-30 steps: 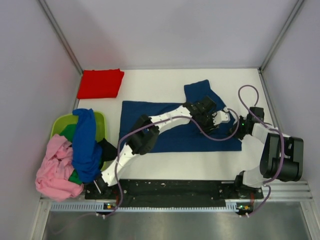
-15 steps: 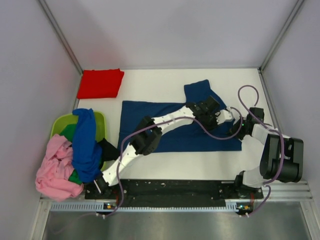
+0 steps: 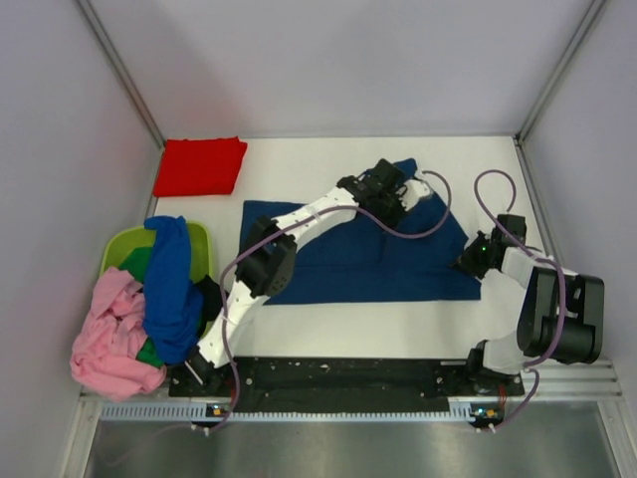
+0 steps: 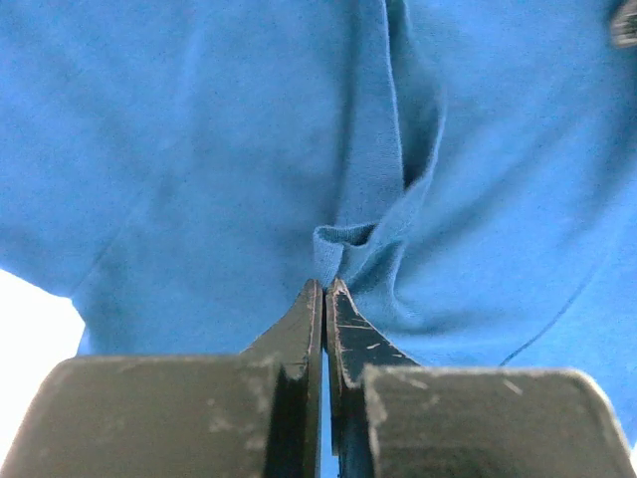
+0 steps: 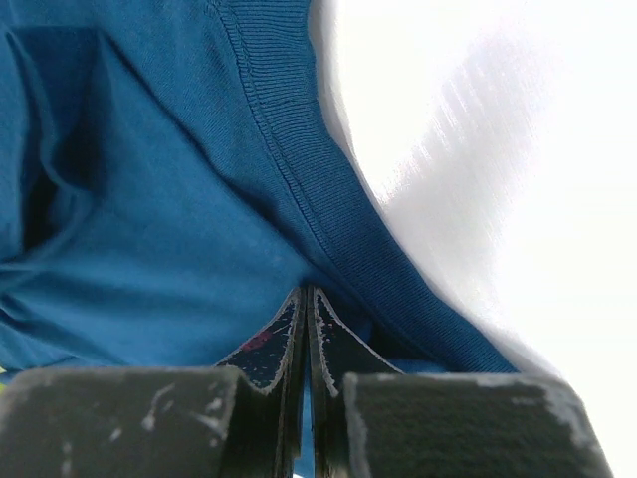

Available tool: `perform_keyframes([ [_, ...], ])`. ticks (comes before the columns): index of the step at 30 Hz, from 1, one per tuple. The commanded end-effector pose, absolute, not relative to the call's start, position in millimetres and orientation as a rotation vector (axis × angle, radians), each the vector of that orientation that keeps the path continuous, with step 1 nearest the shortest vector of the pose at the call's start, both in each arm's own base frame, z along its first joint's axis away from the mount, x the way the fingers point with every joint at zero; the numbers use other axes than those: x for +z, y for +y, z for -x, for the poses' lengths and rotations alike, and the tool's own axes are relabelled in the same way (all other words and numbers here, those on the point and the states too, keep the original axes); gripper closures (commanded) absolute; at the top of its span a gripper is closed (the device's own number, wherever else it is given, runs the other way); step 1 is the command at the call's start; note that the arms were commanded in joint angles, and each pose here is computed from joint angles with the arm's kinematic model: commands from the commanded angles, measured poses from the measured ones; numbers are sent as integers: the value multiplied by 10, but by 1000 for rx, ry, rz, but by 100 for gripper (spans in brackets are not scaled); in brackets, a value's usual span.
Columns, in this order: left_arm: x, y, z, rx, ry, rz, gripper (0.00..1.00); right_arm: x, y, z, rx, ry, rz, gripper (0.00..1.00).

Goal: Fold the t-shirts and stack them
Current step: Fold the flattened tshirt in 1/3 of the way

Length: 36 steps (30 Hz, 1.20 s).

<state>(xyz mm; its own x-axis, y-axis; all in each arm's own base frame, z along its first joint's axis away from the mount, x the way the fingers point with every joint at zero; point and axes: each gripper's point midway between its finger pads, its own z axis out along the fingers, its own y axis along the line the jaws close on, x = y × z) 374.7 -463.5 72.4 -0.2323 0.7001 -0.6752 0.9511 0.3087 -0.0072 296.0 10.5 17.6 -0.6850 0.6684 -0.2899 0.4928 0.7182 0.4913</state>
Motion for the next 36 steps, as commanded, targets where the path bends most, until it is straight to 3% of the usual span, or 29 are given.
perform_keyframes([
  [1,912,-4389,-4050,-536,2035,-1326,100,63,-52,-2882,417,2485,-894,100],
  [4,809,-4272,-4146,-504,2075,-1298,97,67,-47,-2879,417,2488,-891,100],
  [8,780,-4147,-4221,-483,2111,-1269,67,118,-11,-2920,456,2479,-862,100],
  [12,893,-4023,-4319,-435,2111,-1238,50,228,2,-2978,477,2459,-837,100],
  [15,1133,-3893,-4338,-405,2093,-1236,48,473,1,-3051,485,2417,-781,100],
  [17,1428,-3793,-4277,-385,2050,-1261,48,714,-55,-3100,427,2374,-751,87],
  [21,1823,-3424,-3961,-309,1973,-1399,47,1080,-392,-2966,159,2291,-803,51],
  [23,1835,-3117,-3718,-242,1973,-1493,46,1114,-491,-2816,81,2241,-882,23],
  [24,1844,-2943,-3590,-207,1977,-1535,46,1113,-498,-2741,81,2213,-943,17],
  [25,1768,-2759,-3440,-186,2001,-1579,45,1073,-479,-2654,95,2203,-998,3],
  [26,1702,-2574,-3280,-177,2018,-1624,44,1008,-437,-2559,124,2199,-1087,1],
  [29,1451,-2015,-2775,-170,2096,-1768,41,887,-281,-2327,216,2254,-1221,5],
  [33,957,-1334,-2199,-176,2241,-1881,39,677,-142,-2060,249,2338,-1388,24],
  [36,736,-1041,-2044,-160,2315,-1855,37,510,-200,-1941,174,2321,-1482,34],
])
